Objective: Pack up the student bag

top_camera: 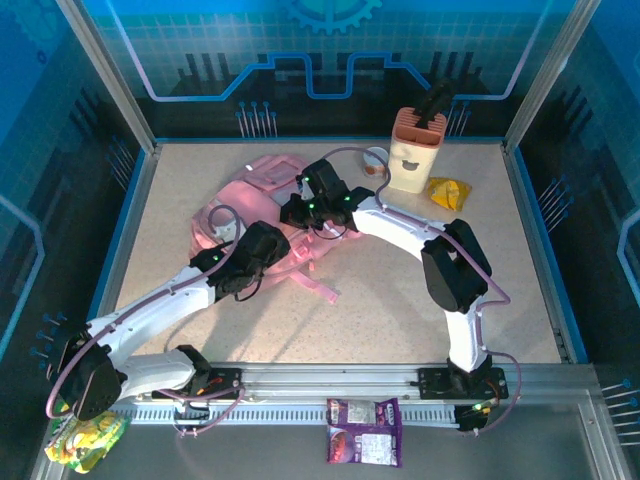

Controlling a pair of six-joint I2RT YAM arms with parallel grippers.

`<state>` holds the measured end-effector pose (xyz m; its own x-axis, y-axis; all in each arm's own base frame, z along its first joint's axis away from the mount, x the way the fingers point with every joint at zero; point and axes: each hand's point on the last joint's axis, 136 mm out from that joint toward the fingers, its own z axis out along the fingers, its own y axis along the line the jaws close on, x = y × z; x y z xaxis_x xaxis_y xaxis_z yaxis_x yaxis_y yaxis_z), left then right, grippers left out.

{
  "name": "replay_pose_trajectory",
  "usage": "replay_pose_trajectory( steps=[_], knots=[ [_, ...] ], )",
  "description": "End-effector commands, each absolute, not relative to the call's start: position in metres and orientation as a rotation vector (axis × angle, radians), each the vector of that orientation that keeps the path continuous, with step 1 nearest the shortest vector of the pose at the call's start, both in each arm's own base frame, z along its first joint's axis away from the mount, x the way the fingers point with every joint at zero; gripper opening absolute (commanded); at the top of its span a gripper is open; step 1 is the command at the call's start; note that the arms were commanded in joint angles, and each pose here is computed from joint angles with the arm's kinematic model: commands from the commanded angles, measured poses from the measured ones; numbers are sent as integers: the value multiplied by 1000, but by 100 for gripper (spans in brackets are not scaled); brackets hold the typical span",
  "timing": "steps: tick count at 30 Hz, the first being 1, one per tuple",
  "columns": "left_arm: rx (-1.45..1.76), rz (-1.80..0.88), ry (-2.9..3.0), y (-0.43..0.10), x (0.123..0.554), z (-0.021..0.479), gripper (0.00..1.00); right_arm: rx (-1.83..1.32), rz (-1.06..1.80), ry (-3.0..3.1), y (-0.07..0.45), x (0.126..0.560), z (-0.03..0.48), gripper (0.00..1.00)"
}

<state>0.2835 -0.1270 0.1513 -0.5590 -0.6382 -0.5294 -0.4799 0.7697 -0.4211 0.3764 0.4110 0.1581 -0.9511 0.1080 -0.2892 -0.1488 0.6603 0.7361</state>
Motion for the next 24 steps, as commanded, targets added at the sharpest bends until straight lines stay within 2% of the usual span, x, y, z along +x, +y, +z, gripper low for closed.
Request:
replay_pose_trajectory(
  steps=[1,8,15,24],
  knots=[
    [-836,-276,2225,-128,294,156,99,-118,1363,2402,432,368,220,0],
    [-866,-186,2256,-128,299,144,99,-91,1396,2399,435,370,221,0],
    [-853,-224,2216,-134,311,147,99,-94,1420,2388,440,366,225,0],
    [-1013,-68,2186,-98,307,134,99,-88,1454,2381,443,366,224,0]
  ],
)
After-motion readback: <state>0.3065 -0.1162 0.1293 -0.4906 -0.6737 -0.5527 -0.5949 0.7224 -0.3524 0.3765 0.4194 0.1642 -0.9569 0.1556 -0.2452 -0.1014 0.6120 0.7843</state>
